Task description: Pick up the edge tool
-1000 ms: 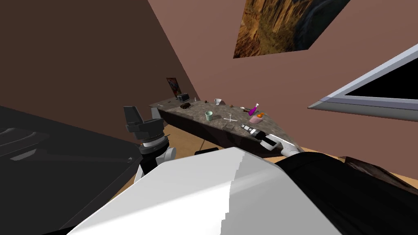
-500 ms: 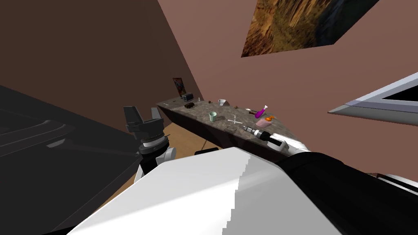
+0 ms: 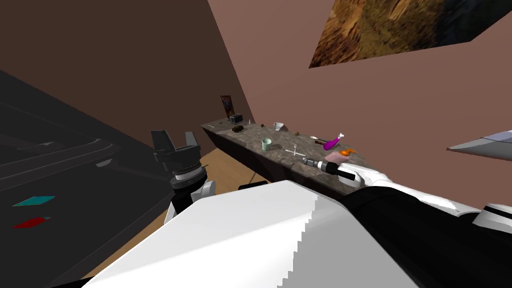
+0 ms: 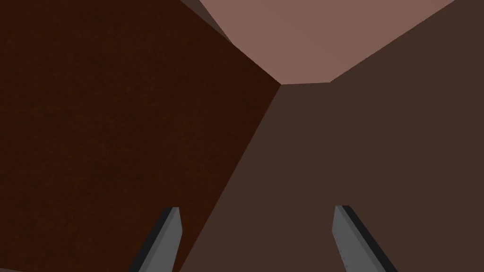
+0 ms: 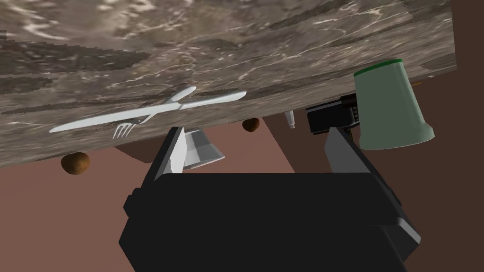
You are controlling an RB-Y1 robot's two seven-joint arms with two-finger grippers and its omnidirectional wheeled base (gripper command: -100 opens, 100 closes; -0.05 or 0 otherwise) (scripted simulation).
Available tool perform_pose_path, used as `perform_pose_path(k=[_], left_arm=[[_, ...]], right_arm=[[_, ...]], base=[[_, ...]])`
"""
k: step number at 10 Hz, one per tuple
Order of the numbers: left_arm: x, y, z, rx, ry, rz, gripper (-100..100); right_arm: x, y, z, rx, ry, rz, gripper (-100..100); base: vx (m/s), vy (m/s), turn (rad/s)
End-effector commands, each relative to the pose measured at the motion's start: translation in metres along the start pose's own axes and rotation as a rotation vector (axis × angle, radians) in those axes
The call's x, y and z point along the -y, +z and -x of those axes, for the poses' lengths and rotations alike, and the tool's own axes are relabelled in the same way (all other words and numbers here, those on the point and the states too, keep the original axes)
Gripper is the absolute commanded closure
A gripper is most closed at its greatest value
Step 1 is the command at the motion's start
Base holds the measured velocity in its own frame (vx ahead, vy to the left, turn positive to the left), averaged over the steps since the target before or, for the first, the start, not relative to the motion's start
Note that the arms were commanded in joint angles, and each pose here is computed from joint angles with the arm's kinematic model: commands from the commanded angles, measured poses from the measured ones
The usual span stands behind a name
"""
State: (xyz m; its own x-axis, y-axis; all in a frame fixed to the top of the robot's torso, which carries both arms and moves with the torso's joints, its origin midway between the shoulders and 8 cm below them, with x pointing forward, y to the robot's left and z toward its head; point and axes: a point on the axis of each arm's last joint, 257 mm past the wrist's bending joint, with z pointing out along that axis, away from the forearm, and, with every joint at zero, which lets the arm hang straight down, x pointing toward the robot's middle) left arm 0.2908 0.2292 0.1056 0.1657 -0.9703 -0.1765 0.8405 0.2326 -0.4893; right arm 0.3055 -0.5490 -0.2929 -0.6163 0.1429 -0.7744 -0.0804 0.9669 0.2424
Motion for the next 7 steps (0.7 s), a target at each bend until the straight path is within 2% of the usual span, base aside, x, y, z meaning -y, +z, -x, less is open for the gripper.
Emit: perform_pose_path(k=[1, 2, 4, 5, 7], left_arm=[[0.0, 0.0, 0.0, 0.0, 0.0, 0.0, 0], [0.0, 0.0, 0.0, 0.0, 0.0, 0.0, 0], [0.0, 0.0, 0.0, 0.0, 0.0, 0.0, 0], [0.0, 0.0, 0.0, 0.0, 0.0, 0.0, 0], [0.0, 0.0, 0.0, 0.0, 0.0, 0.0, 0]], right_arm=[[0.019, -0.014, -0.022, -0.093, -0.073, -0.028, -100], [0.024, -0.017, -0.017, -0.1, -0.088, -0.038, -100], [0.051, -0.042, -0.042, -0.223, -0.18, -0.078, -100], [0.053, -0.043, -0.039, -0.228, -0.191, -0.08, -100], [0.078, -0.072, -0.058, -0.354, -0.284, -0.112, -100]], base=[[0.066, 0.036, 0.327], [0.058, 0.016, 0.105], [0.059, 0.015, 0.267], [0.054, 0.0, 0.137], [0.065, -0.005, 0.28]])
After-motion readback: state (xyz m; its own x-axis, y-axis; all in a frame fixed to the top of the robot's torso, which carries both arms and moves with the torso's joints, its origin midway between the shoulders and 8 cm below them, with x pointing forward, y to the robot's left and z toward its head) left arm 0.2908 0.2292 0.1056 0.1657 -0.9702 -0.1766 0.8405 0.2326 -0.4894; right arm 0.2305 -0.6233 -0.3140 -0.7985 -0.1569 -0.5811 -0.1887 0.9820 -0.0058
